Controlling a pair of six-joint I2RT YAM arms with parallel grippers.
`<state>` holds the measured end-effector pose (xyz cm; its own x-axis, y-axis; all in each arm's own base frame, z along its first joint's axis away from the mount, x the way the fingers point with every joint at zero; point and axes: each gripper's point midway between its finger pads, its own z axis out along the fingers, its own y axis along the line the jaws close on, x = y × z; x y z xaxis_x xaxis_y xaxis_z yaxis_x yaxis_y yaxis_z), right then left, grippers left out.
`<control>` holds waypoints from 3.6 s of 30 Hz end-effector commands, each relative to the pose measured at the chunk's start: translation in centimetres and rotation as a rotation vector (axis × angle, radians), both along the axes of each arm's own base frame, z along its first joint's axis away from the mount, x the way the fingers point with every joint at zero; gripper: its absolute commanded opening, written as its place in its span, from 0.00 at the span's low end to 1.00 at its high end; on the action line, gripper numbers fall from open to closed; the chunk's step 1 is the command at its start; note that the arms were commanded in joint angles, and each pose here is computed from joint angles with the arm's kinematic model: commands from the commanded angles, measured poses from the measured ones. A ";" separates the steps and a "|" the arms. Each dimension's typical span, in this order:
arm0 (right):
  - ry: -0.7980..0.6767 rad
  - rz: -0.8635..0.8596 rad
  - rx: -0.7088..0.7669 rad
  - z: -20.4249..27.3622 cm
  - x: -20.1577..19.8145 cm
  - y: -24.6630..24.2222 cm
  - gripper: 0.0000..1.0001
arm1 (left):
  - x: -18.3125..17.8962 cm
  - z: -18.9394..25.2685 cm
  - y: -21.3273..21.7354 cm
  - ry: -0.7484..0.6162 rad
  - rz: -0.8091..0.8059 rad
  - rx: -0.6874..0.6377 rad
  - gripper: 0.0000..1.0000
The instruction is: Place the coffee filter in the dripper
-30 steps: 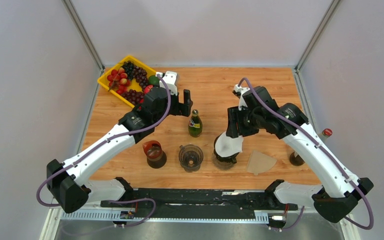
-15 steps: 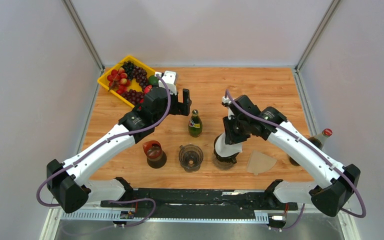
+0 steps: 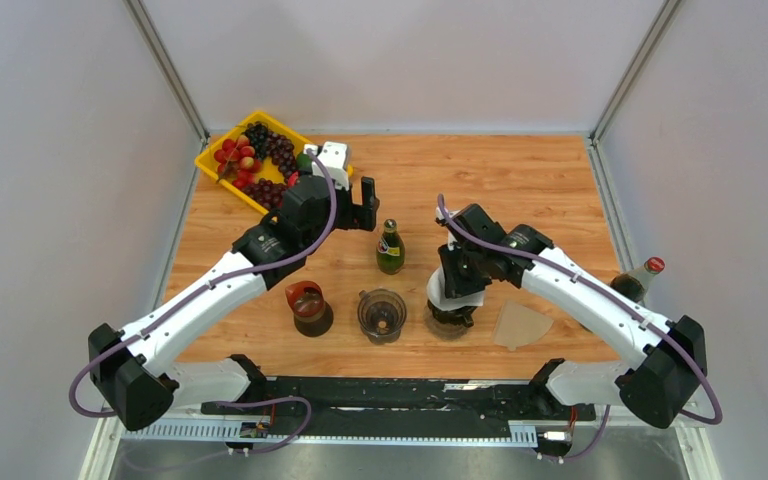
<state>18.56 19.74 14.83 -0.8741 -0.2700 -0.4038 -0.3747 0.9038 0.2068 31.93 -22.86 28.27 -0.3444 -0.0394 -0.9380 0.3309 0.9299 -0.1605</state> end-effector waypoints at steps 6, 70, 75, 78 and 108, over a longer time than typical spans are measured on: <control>-0.025 0.020 0.060 -0.2 0.5 1.8 0.24 | -0.3 1.4 0.9 -0.039 0.019 -0.012 1.00; -0.011 0.118 0.097 2.5 -2.0 1.0 0.23 | -0.6 1.5 0.9 -0.033 0.009 -0.017 1.00; -0.063 0.090 0.089 3.9 -1.3 0.6 0.25 | -0.7 1.5 1.0 -0.036 0.010 -0.018 1.00; -0.134 0.036 0.075 6.0 -0.4 -0.4 0.34 | -0.8 1.7 1.2 -0.040 0.012 -0.018 1.00; -0.098 -0.676 -0.157 1.1 5.1 -14.3 1.00 | 0.5 0.4 4.8 -0.026 0.142 -0.043 1.00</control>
<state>24.90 5.05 19.22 -0.7827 0.2157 -0.5838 0.2424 0.9696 0.0333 32.42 -18.57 27.19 -0.3481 -0.0818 -0.9339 0.2118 0.9635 -0.1634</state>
